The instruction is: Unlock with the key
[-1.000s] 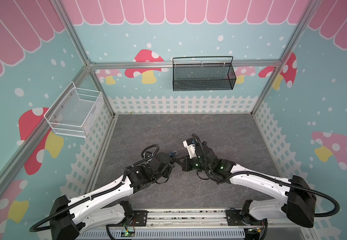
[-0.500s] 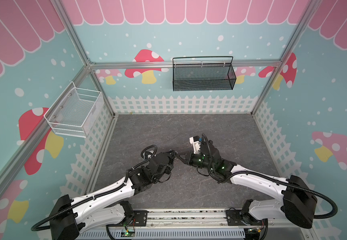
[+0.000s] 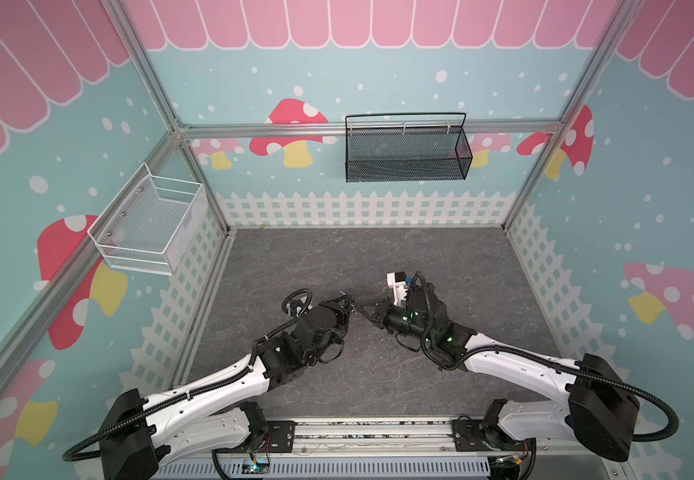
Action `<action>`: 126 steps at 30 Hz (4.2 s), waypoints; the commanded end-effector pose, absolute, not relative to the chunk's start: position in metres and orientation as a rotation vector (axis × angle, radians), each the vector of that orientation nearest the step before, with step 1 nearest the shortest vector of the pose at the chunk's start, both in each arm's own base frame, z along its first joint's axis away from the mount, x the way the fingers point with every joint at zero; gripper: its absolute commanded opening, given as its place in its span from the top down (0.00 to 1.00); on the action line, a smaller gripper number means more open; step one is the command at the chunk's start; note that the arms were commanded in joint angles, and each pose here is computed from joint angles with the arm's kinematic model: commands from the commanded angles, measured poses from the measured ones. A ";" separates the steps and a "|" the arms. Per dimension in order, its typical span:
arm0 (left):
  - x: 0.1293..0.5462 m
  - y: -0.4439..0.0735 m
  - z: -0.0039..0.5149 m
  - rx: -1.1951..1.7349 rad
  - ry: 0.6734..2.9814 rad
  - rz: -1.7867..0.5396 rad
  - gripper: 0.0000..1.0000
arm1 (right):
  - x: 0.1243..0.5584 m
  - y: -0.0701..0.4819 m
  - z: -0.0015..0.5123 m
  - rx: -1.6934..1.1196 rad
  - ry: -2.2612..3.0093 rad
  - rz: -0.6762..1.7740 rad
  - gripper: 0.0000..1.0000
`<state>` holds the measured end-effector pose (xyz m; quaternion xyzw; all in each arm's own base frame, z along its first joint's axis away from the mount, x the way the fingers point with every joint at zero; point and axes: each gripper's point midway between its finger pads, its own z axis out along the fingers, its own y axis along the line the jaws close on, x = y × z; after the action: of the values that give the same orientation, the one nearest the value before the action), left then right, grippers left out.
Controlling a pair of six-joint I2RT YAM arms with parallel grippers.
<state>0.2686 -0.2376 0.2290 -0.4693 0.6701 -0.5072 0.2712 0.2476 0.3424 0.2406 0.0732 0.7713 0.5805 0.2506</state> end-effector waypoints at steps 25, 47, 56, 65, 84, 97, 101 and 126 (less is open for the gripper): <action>0.257 -0.212 0.253 0.030 2.049 -0.699 1.00 | 0.235 0.270 0.242 -0.352 2.187 0.876 0.35; 0.261 -0.250 0.269 0.484 1.682 -0.651 1.00 | 0.274 0.298 0.290 -0.553 2.227 0.672 0.30; 0.262 -0.246 0.269 0.449 1.683 -0.649 1.00 | 0.292 0.311 0.290 -0.633 2.228 0.588 0.29; 0.265 -0.249 0.272 0.444 1.680 -0.654 1.00 | 0.308 0.313 0.286 -0.695 2.224 0.461 0.27; 0.267 -0.259 0.278 0.490 1.654 -0.660 1.00 | 0.313 0.304 0.273 -0.855 2.308 0.376 0.22; 0.268 -0.256 0.279 0.469 1.647 -0.653 1.00 | 0.303 0.293 0.270 -0.892 2.331 0.494 0.21; 0.270 -0.254 0.279 0.454 1.649 -0.646 1.00 | 0.297 0.287 0.274 -0.877 2.330 0.519 0.21; 0.265 -0.266 0.291 0.475 1.610 -0.724 1.00 | 0.308 0.251 0.283 -0.685 2.314 0.573 0.21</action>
<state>0.2658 -0.2613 0.2610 0.2083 0.7260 -0.2916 0.5869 0.3098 0.2499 0.2823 -0.2638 0.8862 0.2050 0.3211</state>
